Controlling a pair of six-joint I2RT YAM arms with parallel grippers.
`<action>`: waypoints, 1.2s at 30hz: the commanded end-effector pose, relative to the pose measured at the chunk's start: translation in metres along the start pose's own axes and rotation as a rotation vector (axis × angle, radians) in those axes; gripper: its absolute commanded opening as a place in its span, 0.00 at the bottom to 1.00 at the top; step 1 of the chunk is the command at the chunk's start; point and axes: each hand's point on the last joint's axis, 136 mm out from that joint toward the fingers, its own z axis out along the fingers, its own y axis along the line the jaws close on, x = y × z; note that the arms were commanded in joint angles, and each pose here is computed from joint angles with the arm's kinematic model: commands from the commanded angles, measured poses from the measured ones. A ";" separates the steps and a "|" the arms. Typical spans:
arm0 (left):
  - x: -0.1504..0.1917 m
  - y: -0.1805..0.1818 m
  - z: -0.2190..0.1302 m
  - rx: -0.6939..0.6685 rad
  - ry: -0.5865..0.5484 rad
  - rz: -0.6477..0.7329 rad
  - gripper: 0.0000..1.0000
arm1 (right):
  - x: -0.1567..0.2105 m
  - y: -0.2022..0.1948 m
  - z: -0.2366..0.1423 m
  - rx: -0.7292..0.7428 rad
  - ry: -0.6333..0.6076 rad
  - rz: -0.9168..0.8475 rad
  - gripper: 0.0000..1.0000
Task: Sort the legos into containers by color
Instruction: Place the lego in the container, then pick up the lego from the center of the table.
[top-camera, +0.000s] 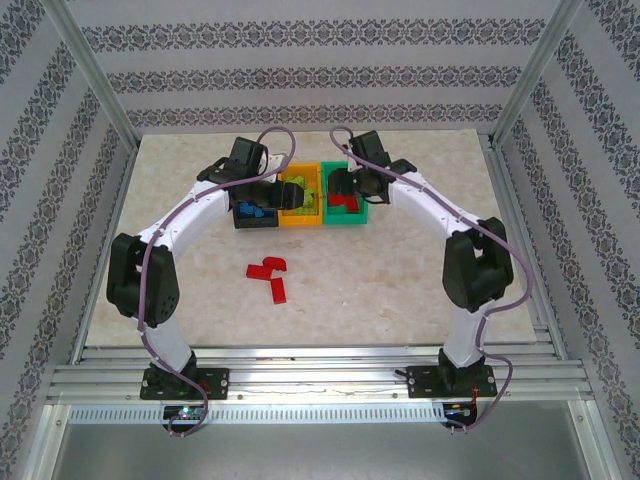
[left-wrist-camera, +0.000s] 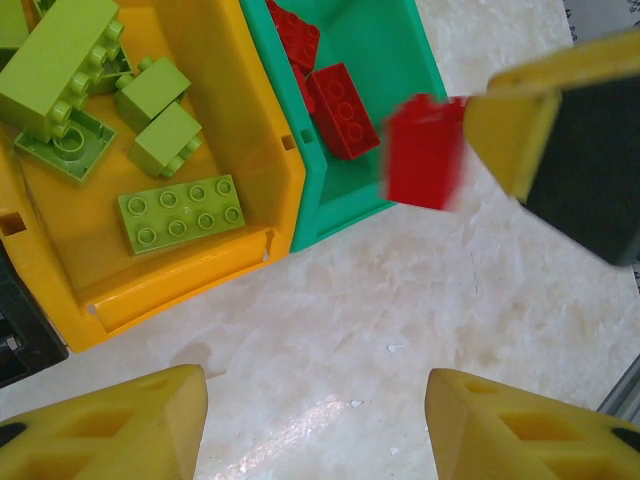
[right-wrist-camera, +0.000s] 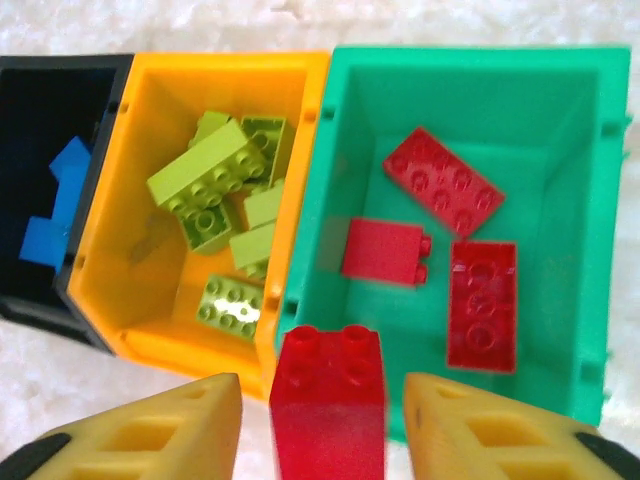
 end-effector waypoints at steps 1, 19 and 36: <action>-0.011 0.003 -0.006 -0.011 -0.023 0.007 0.60 | -0.011 -0.002 0.004 -0.014 0.013 -0.001 0.49; -0.008 0.001 0.000 0.010 -0.006 -0.003 0.60 | 0.113 -0.013 -0.015 -0.050 0.079 -0.117 0.49; 0.053 0.019 0.014 -0.179 0.500 0.053 0.62 | 0.138 -0.029 -0.025 -0.061 -0.084 -0.126 0.49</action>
